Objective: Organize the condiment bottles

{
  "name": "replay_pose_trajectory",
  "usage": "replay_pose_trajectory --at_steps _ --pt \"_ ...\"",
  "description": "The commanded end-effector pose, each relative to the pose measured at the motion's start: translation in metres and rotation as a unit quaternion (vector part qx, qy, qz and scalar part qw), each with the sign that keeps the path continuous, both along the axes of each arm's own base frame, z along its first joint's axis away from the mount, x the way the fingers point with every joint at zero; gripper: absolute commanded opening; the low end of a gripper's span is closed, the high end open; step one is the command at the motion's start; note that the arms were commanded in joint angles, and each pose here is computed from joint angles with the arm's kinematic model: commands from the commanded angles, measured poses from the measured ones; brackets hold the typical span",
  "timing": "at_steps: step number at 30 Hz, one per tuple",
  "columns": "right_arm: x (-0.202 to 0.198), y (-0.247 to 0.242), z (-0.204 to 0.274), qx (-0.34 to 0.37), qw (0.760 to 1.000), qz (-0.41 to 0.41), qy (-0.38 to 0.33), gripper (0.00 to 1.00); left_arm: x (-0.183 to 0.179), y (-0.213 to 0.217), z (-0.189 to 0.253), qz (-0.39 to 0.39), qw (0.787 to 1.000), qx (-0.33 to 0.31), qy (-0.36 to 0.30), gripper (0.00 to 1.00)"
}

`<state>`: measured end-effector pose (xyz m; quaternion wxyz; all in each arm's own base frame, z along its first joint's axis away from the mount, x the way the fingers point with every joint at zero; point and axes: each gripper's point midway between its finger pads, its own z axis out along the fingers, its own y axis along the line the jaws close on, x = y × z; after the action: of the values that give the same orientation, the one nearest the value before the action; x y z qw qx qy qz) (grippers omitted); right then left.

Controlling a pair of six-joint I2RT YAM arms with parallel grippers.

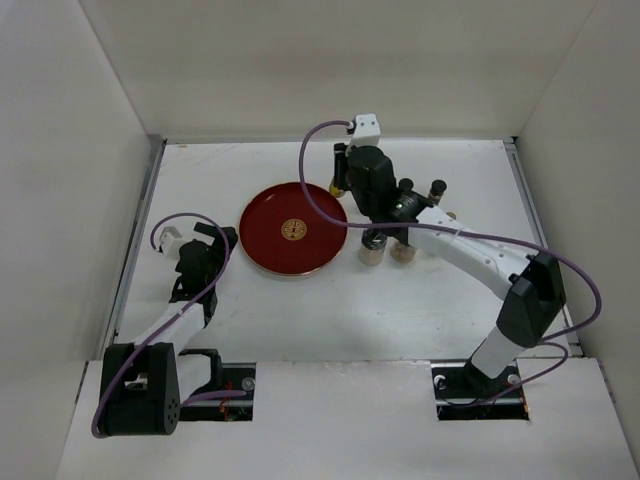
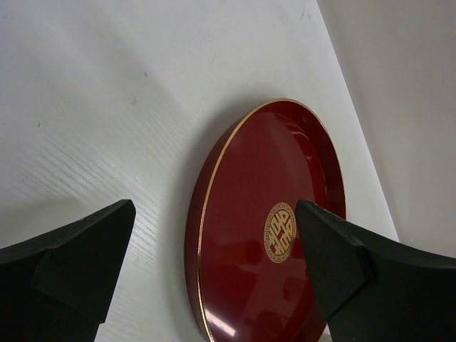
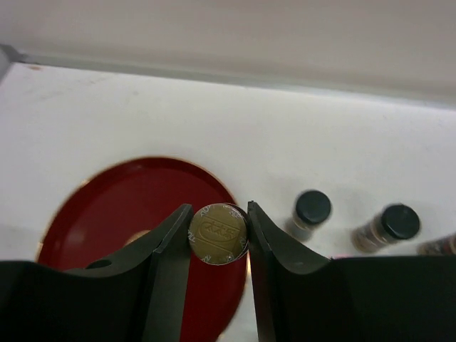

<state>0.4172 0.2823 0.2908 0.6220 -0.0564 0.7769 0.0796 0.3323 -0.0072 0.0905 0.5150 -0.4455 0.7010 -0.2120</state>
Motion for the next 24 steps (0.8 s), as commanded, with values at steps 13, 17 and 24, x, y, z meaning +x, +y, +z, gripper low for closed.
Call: replay_pose_trajectory --at_steps 13,17,24 --pt "0.049 0.158 0.011 0.067 0.99 0.109 -0.051 0.2 0.005 -0.001 0.007 0.002 1.0 -0.009 -0.023 1.0" --pt "0.06 0.181 -0.009 0.059 0.99 0.116 -0.048 0.2 0.004 0.0 0.008 0.005 1.0 -0.007 -0.027 1.0" --pt "0.072 0.194 -0.036 0.047 0.992 0.112 -0.042 0.21 0.005 -0.002 0.011 0.002 0.999 -0.01 -0.035 1.0"
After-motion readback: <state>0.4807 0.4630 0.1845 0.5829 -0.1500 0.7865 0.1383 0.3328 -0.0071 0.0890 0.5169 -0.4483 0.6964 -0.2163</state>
